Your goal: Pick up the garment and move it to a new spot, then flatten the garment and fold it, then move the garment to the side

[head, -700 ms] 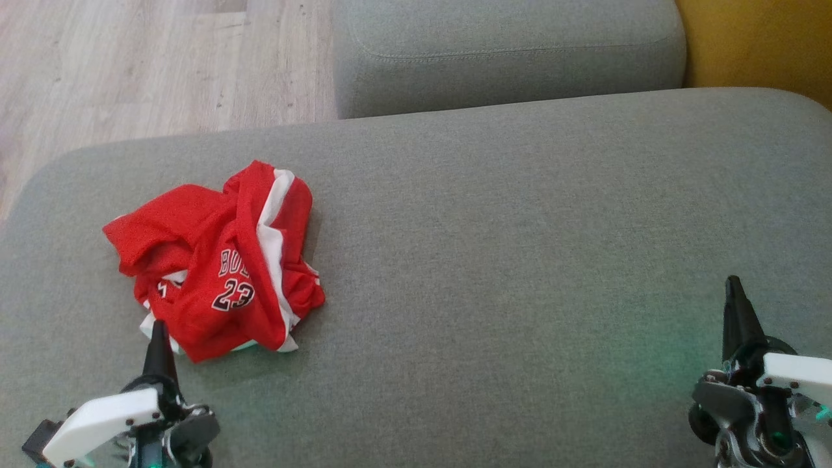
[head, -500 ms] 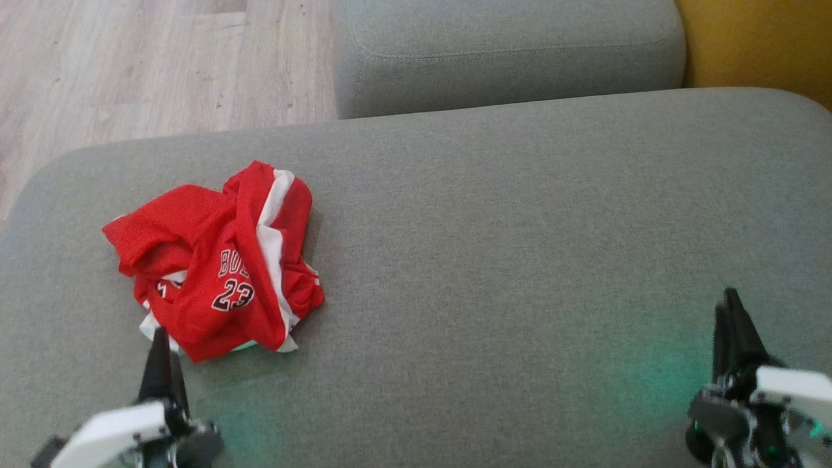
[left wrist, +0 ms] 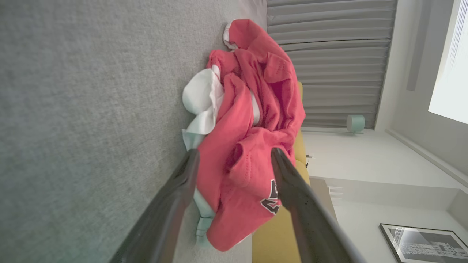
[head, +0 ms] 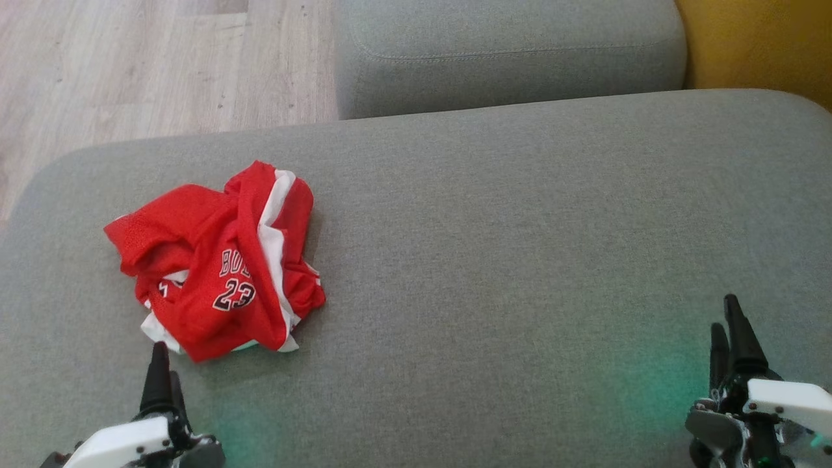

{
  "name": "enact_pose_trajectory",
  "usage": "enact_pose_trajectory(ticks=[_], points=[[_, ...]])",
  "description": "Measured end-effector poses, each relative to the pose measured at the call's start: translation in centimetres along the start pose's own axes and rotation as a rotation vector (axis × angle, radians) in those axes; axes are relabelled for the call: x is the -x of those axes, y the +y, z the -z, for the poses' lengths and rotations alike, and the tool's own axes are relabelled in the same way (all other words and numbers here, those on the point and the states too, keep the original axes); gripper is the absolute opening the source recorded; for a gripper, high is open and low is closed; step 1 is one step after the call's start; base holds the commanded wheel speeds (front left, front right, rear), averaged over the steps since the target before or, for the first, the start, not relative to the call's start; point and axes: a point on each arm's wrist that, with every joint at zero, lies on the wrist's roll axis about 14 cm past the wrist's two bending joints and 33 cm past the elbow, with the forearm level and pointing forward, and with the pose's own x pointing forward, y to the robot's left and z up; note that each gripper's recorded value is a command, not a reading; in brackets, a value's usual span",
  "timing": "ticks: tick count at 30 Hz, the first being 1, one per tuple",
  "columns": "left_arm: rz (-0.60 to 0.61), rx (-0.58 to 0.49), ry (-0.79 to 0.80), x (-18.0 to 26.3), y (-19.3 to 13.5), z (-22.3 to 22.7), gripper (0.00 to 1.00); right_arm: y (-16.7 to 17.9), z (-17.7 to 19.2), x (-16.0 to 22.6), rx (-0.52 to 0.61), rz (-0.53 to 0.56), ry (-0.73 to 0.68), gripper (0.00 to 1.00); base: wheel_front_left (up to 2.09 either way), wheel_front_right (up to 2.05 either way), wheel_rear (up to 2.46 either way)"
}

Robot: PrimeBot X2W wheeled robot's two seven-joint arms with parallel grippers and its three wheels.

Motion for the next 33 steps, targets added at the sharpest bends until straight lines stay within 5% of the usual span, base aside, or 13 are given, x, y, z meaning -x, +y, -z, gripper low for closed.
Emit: enact_pose_trajectory(ticks=[20,33], points=[[0.049,-0.195,-0.086,-0.1,-2.5,-1.9,1.0,3.1,0.6,-0.4,0.348,-0.09,-0.001,1.0,0.0,0.0,0.0],[0.112,-0.415,-0.097,-0.3,-5.6,-0.9,1.0,5.4,1.8,-0.4,0.587,-0.171,-0.003,1.0,0.0,0.0,0.0]])
